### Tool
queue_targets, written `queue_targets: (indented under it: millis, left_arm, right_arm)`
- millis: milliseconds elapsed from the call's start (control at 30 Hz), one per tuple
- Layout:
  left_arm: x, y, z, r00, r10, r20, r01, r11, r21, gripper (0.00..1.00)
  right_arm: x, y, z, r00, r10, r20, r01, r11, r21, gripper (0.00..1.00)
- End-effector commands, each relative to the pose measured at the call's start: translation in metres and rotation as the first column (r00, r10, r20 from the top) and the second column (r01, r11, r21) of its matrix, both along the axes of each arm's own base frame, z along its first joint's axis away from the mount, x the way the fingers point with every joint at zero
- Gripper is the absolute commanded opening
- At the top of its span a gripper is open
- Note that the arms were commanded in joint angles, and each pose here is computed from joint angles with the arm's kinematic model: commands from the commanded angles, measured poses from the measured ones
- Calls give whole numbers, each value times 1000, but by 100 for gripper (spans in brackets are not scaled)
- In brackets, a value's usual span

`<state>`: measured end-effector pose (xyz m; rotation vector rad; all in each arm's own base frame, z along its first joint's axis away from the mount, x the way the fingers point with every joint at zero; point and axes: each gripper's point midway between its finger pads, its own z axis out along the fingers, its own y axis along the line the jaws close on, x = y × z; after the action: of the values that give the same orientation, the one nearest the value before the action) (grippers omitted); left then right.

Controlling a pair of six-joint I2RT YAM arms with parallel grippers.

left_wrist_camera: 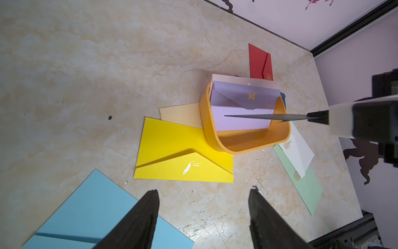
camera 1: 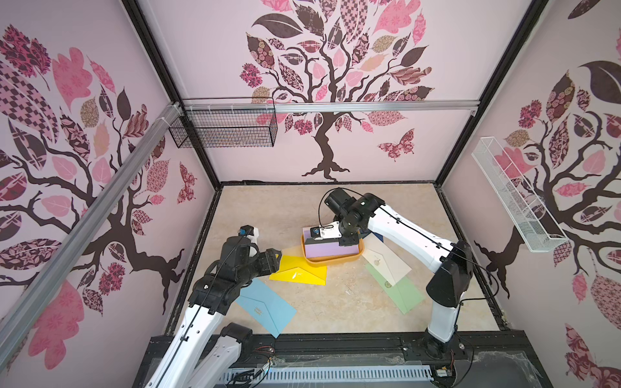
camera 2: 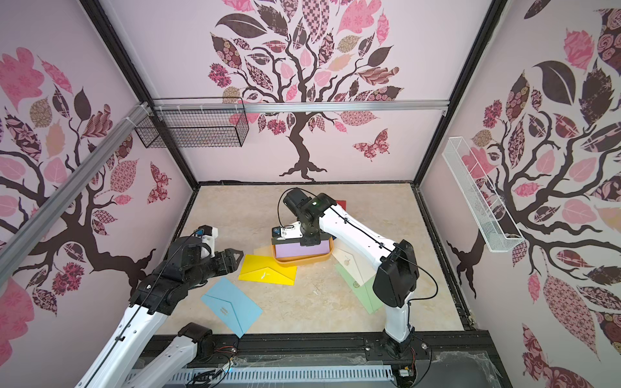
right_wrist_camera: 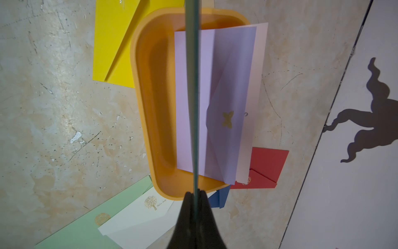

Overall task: Put the sealed envelopes into the storage box
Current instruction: Place the envelope in the storage box.

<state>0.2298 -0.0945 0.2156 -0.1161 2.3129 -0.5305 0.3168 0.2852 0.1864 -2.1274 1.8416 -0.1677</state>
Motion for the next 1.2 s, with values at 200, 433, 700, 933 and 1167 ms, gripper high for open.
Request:
queue_targets:
  millis: [200, 433, 700, 933, 1167]
  left_arm:
    - [3, 1, 3, 1000, -4, 27, 3, 1000, 12, 71]
    - [3, 1, 2, 1000, -4, 25, 4, 1000, 13, 71]
    - [3, -1, 2, 1000, -12, 20, 12, 1000, 12, 71]
    - [3, -3, 2, 999, -29, 19, 29, 1000, 6, 71]
    - [2, -7, 2, 999, -50, 17, 50, 999, -6, 71]
  right_arm:
    - [-3, 4, -15, 997, 39, -65, -41, 999, -26, 0]
    - [-2, 7, -30, 995, 61, -84, -65, 997, -44, 0]
    - [1, 8, -48, 993, 51, -109, -59, 996, -73, 0]
    - [6, 10, -56, 993, 43, -112, -52, 995, -84, 0]
    - [7, 13, -64, 991, 36, -128, -47, 995, -87, 0]
